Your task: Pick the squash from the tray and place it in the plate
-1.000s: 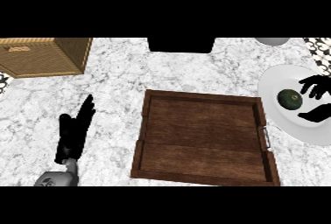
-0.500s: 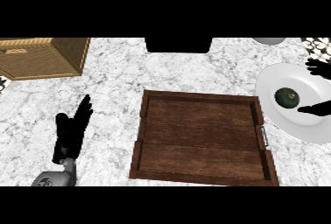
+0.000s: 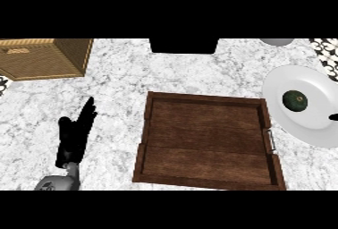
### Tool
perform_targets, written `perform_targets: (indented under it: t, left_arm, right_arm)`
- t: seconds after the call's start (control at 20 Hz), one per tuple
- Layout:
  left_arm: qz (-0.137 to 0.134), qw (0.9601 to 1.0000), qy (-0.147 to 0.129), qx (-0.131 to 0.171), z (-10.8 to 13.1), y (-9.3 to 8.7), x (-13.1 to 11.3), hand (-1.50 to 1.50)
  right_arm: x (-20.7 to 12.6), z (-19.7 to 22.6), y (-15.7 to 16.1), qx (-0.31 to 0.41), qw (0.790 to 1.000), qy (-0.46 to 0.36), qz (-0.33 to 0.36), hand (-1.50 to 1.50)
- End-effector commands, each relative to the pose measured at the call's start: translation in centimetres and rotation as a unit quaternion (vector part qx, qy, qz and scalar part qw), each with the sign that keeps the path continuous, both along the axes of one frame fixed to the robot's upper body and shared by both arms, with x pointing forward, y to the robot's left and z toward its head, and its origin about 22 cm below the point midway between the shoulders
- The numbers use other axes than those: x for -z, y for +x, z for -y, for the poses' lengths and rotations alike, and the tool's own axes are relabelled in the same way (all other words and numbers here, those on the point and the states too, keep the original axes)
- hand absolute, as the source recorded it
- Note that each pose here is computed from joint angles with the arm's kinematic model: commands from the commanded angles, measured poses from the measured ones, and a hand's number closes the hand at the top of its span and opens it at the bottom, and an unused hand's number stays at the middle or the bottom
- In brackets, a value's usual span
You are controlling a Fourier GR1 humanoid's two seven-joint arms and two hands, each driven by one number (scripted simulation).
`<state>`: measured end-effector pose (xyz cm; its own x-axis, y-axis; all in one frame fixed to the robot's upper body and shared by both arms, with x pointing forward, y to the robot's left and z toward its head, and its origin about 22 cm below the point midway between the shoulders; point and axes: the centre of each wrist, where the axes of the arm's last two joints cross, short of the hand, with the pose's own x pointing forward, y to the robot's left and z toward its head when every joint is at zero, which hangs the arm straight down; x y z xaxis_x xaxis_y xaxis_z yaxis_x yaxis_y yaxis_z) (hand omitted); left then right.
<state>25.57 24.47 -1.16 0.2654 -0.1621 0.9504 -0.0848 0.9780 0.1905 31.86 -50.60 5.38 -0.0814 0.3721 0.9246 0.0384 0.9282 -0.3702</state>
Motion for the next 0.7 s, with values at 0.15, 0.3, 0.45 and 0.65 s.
perform_targets:
  t: [0.15, 0.3, 0.45, 0.65]
  left_arm:
    - [0.003, 1.0000, 0.003, -0.003, 0.8, -0.1, 0.2, 0.00]
    - [0.004, 1.0000, 0.002, -0.002, 0.6, 0.4, 0.1, 0.00]
    - [0.002, 1.0000, 0.003, 0.008, 0.8, 0.8, 0.0, 0.00]
    - [0.012, 0.9999, 0.004, -0.002, 0.2, -0.7, 0.9, 0.00]
  right_arm:
    - [1.2, 1.6, -2.4, -0.036, 0.997, 0.051, 0.037, -1.50]
    - [1.5, 1.7, -2.8, -0.050, 0.997, 0.035, 0.043, -1.50]
    - [2.6, 0.5, -2.3, -0.043, 0.998, 0.037, 0.032, -1.50]
    - [2.7, -0.2, -1.6, -0.023, 0.999, 0.017, 0.032, -1.50]
